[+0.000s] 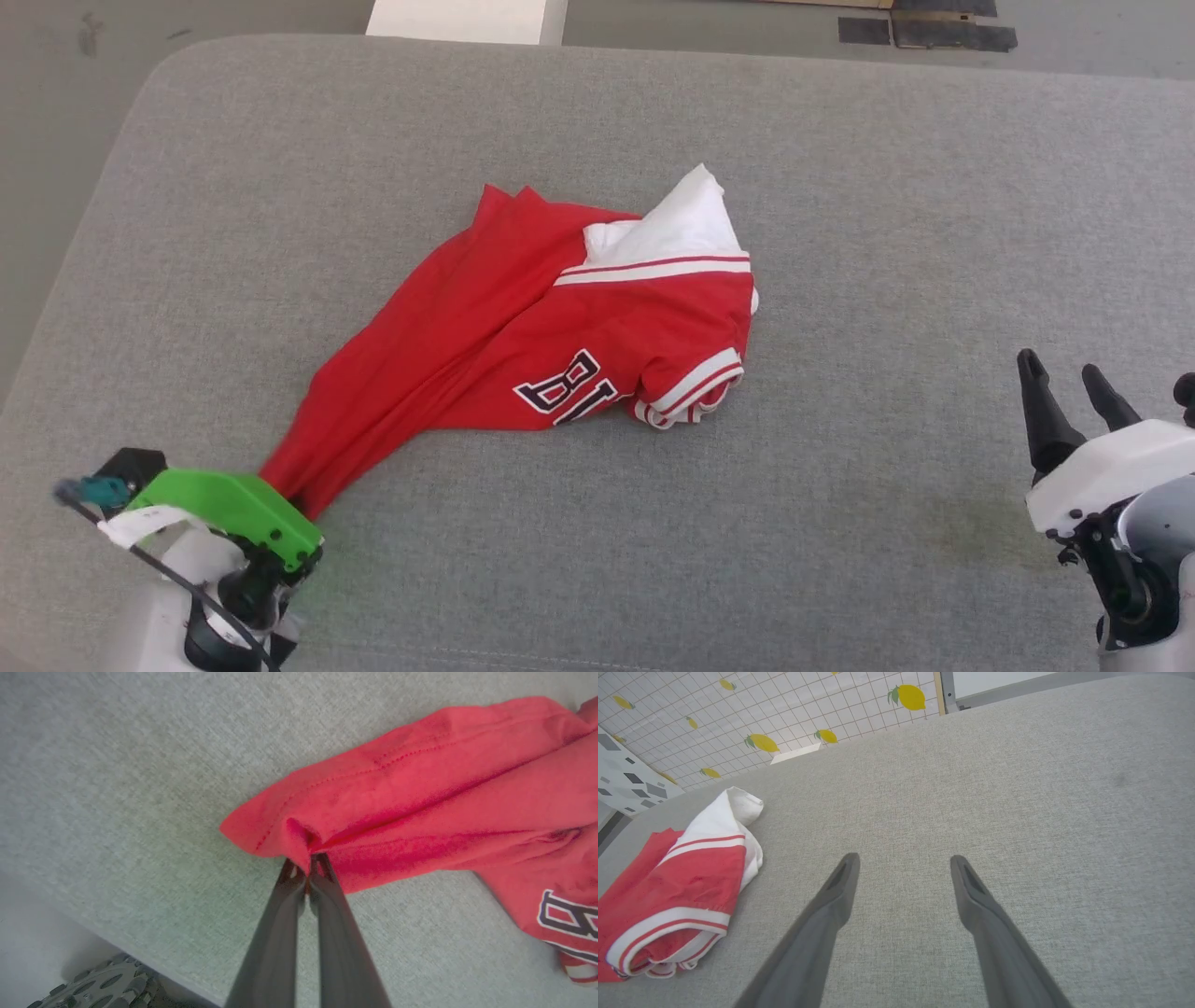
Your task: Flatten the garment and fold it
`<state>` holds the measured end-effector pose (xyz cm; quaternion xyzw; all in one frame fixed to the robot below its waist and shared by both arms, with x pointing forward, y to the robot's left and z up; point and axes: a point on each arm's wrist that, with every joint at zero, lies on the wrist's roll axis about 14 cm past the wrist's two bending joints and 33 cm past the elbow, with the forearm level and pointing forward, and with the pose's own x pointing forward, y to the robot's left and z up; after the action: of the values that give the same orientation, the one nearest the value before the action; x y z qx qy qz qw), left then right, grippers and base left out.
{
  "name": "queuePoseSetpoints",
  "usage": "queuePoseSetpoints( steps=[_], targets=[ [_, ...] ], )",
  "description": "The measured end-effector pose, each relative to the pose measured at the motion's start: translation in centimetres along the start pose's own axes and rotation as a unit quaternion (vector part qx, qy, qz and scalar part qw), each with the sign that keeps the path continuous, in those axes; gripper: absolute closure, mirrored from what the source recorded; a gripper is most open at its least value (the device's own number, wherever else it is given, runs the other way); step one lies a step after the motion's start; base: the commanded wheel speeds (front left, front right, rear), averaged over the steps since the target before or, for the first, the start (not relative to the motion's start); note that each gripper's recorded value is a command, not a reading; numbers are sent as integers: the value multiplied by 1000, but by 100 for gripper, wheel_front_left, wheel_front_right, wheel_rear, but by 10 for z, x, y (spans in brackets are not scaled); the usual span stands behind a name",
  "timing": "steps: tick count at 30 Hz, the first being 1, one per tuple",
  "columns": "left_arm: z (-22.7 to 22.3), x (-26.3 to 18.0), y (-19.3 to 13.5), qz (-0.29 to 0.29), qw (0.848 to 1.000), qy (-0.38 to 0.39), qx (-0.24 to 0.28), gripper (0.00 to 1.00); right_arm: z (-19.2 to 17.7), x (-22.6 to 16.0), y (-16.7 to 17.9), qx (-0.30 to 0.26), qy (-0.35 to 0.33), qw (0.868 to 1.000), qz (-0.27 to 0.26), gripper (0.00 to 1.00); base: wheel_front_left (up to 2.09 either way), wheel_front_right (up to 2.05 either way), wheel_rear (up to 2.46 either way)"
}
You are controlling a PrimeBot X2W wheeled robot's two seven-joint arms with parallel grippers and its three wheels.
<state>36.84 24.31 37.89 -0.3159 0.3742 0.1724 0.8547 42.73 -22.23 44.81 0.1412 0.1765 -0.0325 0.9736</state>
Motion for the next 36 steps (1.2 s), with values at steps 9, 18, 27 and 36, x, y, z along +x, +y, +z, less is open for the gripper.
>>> queuePoseSetpoints(
  steps=[9,18,27,36],
  targets=[
    [87,-39,-49,-100,961,-249,63,0,3,-3,5,-2,-5,1000,8,0,0,0,0],
    [100,-73,-64,-115,886,-415,174,0,2,-8,17,-9,-4,1000,25,0,0,0,0],
    [90,-69,-62,-106,884,-419,180,0,-15,6,61,-65,58,992,92,0,0,0,0],
    [83,-50,-70,-111,890,-403,182,0,-43,35,167,-222,182,929,232,0,0,0,0]
  ],
)
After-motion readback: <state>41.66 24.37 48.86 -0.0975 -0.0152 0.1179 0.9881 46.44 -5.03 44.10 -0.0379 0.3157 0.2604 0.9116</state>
